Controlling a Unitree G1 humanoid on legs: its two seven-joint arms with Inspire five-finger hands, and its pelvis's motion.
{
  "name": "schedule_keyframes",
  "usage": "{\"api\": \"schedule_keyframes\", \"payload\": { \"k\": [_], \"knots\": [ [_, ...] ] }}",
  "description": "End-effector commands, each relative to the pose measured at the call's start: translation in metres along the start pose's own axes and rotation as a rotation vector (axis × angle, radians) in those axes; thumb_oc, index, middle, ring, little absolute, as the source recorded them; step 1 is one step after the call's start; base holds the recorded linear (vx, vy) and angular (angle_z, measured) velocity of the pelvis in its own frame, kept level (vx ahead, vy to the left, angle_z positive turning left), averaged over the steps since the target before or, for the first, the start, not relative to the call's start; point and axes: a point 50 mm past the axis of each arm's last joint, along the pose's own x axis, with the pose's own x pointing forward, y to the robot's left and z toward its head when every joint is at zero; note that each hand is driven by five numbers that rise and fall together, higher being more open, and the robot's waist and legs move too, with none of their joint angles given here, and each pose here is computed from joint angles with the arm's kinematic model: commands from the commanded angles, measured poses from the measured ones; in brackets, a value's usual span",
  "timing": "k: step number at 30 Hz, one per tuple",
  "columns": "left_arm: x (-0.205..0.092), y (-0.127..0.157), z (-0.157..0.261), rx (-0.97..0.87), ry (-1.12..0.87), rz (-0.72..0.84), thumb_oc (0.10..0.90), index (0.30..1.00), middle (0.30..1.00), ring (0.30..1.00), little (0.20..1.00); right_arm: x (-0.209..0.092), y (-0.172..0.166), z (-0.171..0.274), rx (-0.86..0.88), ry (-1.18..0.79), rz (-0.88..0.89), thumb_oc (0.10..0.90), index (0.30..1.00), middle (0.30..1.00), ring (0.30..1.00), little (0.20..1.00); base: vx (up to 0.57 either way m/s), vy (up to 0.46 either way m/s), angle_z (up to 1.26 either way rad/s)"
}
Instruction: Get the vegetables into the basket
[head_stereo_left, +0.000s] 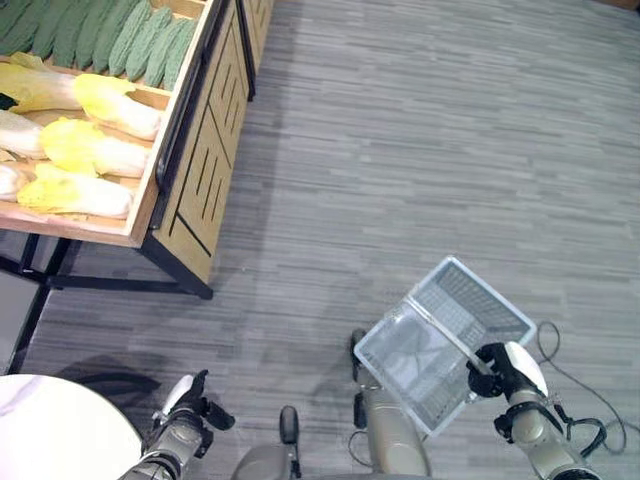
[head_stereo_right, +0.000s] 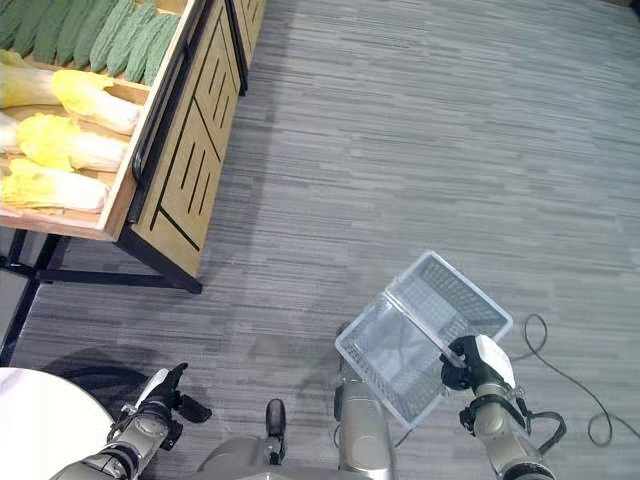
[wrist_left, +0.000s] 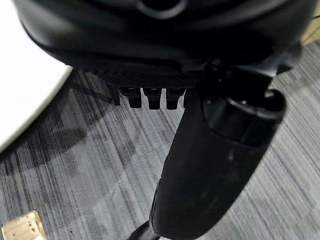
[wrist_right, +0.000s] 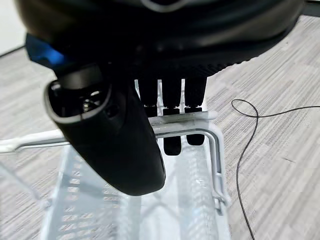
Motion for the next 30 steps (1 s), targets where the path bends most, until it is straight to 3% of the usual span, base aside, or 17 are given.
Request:
{"api": "schedule_keyframes", "payload": {
  "k": [1,6,14,30],
  "knots": [
    [0.0,0.01,-0.006,-0.005,0.009,0.046,0.9,1.0,1.0,1.0,1.0,0.012,-0.053,0.006,0.013,-0.043,-0.193,0.4,0.3,0.3,0.3,0.3,0.46,-0.24,0.41],
    [-0.005,-0.001,-0.02,0.001,0.062,0.018,0.9,1.0,1.0,1.0,1.0,0.005,-0.062,-0.012,0.0,0.0,-0.216,0.4,0.3,0.3,0.3,0.3,0.32,-0.224,0.19],
    [0.0,-0.003,0.004,-0.006,0.009,0.028,0.9,1.0,1.0,1.0,1.0,-0.001,-0.081,-0.021,0.006,0.011,-0.294,0.4,0.3,0.3,0.3,0.3,0.24,-0.183,0.23],
    [-0.008,-0.011,-0.025,0.064,0.07,-0.019,0.9,1.0,1.0,1.0,1.0,0.006,-0.06,-0.015,-0.018,0.027,-0.236,0.4,0.3,0.3,0.3,0.3,0.29,0.195,-0.19]
  ]
}}
